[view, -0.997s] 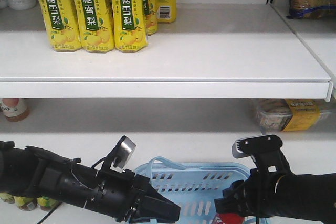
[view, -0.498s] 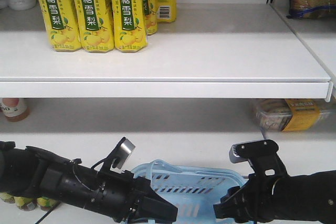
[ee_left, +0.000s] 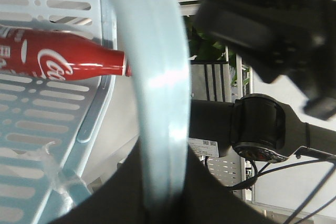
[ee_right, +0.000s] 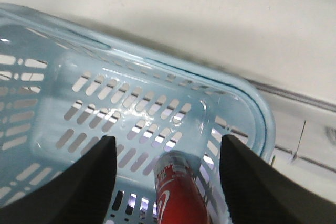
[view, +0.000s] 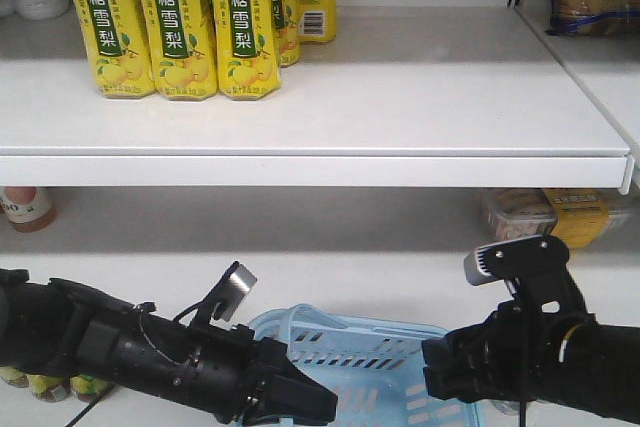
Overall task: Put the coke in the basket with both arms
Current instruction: 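Lower the bottle into the basket and open the right gripper, then withdraw the empty right gripper away from the basket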
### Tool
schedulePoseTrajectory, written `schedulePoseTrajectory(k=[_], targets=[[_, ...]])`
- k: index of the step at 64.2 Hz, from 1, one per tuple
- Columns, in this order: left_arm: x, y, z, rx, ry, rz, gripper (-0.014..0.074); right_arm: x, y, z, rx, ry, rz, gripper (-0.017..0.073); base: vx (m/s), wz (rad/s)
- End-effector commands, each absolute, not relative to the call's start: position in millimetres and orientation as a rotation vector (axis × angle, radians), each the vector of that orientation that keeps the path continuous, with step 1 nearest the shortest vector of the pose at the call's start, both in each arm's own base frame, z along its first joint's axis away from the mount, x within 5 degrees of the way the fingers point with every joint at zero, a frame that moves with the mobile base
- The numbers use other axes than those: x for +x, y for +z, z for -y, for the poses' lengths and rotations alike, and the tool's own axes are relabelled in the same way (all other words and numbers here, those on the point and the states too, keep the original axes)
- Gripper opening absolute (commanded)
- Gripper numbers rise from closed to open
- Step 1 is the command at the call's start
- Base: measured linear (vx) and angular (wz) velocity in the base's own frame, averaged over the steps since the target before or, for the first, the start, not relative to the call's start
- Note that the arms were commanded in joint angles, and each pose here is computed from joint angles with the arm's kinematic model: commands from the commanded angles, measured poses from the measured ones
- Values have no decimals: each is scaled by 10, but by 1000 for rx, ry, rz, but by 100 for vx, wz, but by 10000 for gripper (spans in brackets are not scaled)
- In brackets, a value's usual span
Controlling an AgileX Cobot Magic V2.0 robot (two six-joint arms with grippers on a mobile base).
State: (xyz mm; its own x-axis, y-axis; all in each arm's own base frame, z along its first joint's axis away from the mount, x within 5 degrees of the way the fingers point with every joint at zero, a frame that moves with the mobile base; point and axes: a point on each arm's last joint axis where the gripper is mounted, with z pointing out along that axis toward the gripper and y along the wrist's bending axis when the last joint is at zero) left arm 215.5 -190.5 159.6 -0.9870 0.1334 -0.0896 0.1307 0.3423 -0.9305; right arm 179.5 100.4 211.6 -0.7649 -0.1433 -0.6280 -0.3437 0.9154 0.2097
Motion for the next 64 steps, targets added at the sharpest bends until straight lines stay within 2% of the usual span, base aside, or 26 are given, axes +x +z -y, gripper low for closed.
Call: schedulePoseTrajectory(k=[1, 18, 38, 64], targets=[[2173, 1914, 1952, -253, 2044, 2415, -6, 1798, 2484, -980, -375, 415, -2241, 428, 0, 0], [2173, 1914, 1952, -253, 2044, 2415, -6, 1528, 3152, -802, -454, 348, -1895, 428, 0, 0], [2173, 1914, 1952, -253, 2044, 2415, -6, 1126, 3417, -571, -488, 276, -1715, 428, 0, 0], [2173, 1914, 1952, -253, 2044, 2415, -6, 714, 3101, -362, -428, 305, -1519, 428, 0, 0]])
